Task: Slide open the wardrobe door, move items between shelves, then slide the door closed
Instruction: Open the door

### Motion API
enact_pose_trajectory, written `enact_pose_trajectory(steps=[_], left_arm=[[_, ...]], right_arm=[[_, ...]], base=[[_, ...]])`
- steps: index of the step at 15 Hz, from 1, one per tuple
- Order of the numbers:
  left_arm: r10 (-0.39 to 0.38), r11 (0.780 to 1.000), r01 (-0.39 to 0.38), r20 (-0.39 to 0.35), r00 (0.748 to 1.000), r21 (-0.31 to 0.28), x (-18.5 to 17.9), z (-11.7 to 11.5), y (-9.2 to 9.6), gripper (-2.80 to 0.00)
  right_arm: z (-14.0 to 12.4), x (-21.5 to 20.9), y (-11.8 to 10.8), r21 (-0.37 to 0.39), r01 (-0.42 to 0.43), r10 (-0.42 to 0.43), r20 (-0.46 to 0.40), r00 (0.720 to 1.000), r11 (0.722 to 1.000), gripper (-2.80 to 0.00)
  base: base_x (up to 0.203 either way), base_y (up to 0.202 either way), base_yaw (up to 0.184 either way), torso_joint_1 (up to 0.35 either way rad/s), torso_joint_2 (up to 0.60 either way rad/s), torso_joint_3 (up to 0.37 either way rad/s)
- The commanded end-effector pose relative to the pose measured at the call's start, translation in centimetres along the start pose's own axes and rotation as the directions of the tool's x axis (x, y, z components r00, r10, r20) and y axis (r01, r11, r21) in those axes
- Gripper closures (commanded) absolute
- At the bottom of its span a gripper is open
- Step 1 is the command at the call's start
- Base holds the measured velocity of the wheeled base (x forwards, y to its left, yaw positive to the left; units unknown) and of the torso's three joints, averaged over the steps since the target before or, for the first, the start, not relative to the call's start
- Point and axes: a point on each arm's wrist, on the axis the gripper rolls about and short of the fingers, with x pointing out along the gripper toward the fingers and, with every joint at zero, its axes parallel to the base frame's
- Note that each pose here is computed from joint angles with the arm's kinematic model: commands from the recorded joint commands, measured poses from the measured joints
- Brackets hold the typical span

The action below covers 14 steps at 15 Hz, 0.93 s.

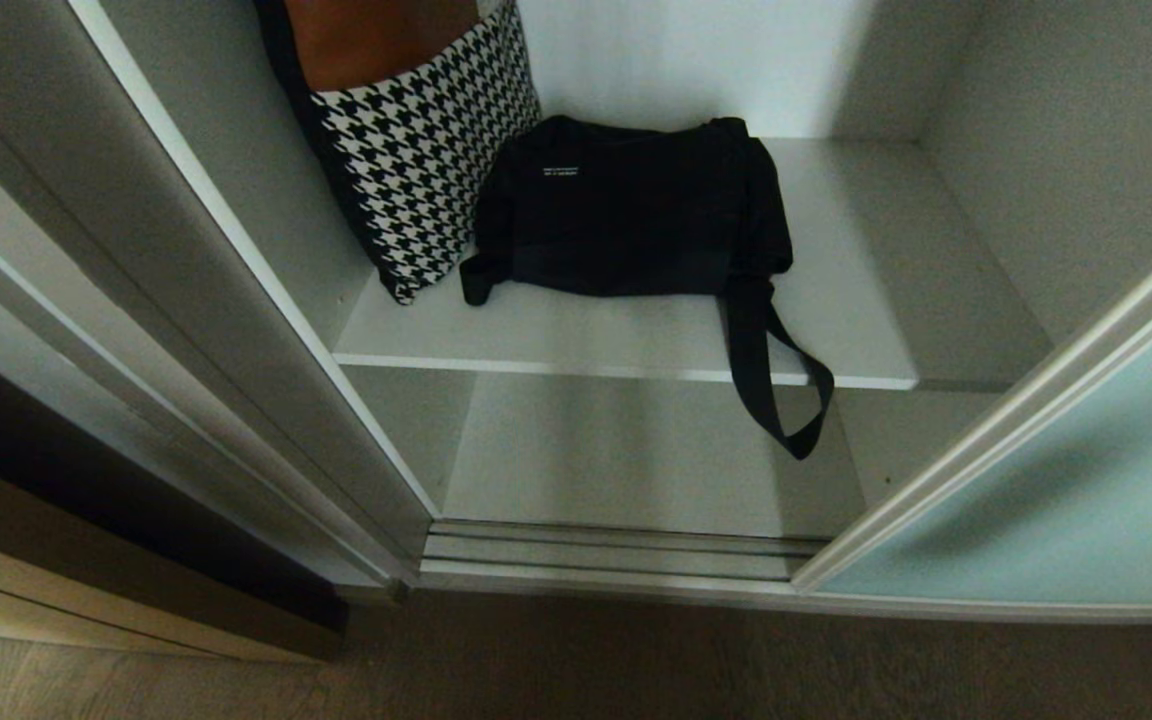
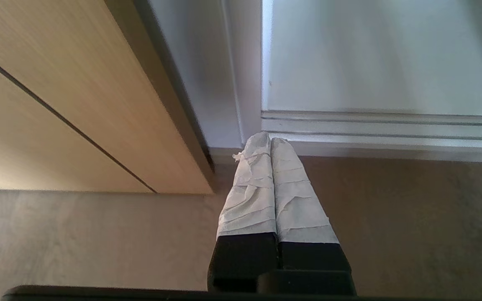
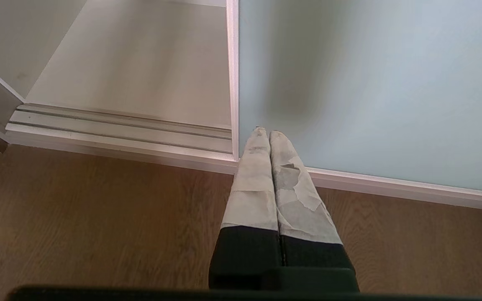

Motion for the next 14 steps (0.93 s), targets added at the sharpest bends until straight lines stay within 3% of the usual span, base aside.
enact_pose_trajectory(steps=[1,3,6,14], left_arm=[[0.003,0.998,-0.006,0.038,0.999,0.068,-0.08,0.19,0.01,0.00],[-0.027,0.999,0.028,-0.027,0.999,0.038,-0.22,-0.18,-0.07,0.00],[-0.007,1.000,0.007,0.013,1.000,0.020,-0.08,-0.05,-0.02,0.00],[-0.009,1.000,0.009,0.006,1.000,0.015,-0.07,-0.15,-0.03,0.00]], right_arm=[[0.01,-0.01,0.00,0.000,0.000,0.000,0.003,1.000,1.000,0.00],[-0.01,-0.01,0.00,-0.001,0.000,0.000,0.002,1.000,1.000,0.00],[0.01,-0.01,0.00,0.000,0.000,0.000,0.003,1.000,1.000,0.00],[-0.03,0.00,0.00,0.000,0.000,0.000,0.002,1.000,1.000,0.00]], base=[[0.000,0.000,0.000,0.000,0.00,0.000],[0.000,0.000,0.000,0.000,0.00,0.000],[0.000,0.000,0.000,0.000,0.00,0.000],[0.000,0.000,0.000,0.000,0.00,0.000]])
